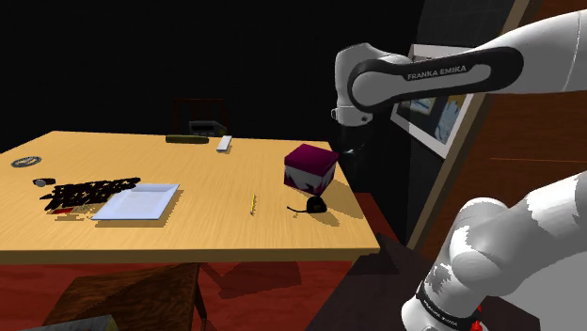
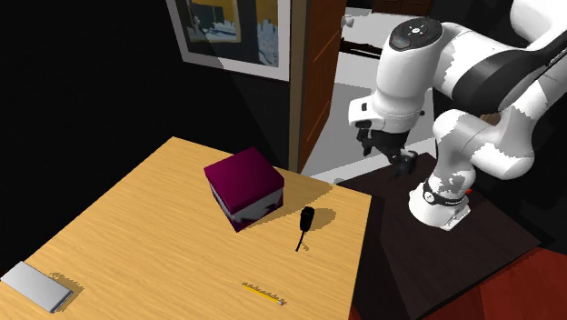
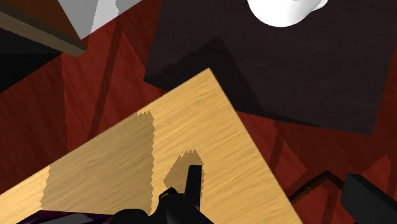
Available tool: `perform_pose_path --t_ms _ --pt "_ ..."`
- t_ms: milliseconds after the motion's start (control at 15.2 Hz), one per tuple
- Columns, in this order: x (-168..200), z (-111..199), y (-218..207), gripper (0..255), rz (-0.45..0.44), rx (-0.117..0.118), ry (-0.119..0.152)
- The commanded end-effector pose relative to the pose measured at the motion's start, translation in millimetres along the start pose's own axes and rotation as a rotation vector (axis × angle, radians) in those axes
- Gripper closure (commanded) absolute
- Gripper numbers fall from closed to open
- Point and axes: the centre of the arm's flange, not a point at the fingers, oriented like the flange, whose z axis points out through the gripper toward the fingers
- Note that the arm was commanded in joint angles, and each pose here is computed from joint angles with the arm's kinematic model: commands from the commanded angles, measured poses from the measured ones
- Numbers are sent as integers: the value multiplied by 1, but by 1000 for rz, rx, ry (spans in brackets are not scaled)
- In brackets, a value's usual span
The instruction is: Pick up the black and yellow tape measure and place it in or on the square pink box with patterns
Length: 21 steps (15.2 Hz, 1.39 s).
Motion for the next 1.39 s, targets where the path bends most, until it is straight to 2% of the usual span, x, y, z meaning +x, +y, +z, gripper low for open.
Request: perform_pose_path --t_ms 0,1254,1320 --pt "25 15 7 0 -45 -13 -3" --pt "226 157 38 0 -448 -132 -44" --pt "228 158 38 0 -451 -132 -45"
